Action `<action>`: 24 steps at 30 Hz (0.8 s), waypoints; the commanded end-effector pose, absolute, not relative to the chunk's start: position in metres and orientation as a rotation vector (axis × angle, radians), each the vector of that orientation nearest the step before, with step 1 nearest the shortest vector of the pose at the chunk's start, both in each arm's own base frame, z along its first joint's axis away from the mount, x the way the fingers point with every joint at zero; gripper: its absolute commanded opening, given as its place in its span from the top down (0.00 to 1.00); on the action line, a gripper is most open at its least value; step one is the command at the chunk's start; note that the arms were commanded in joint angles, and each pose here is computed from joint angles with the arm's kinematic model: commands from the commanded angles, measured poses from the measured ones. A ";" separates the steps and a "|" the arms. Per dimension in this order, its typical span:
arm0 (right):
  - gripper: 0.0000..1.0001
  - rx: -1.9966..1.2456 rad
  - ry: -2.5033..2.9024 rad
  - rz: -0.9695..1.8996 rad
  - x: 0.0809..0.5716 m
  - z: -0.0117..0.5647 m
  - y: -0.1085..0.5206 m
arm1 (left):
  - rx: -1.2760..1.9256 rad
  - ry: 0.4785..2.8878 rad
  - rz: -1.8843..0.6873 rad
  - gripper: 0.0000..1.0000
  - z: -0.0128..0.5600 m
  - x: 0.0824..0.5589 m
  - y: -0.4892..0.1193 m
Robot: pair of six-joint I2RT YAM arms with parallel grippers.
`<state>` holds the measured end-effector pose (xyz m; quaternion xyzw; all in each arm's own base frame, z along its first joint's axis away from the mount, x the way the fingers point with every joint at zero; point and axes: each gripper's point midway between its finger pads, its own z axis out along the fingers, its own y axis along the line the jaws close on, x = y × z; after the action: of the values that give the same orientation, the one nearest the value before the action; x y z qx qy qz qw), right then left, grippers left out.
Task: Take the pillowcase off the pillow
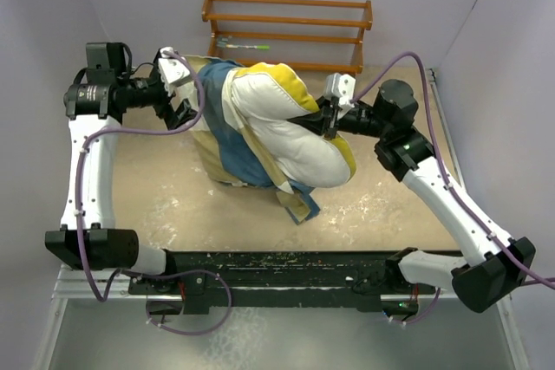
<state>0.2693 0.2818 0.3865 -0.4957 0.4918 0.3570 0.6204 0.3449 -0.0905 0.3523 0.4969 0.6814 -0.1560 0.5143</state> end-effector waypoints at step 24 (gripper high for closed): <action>0.25 -0.878 1.074 0.860 0.271 0.440 0.266 | 1.453 1.308 -0.163 1.00 0.351 0.330 -0.110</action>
<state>0.2500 0.2850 0.3928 -0.5097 0.4791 0.3619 0.6162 0.3309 -0.1084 0.3067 0.6386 0.5833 -0.1252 0.4861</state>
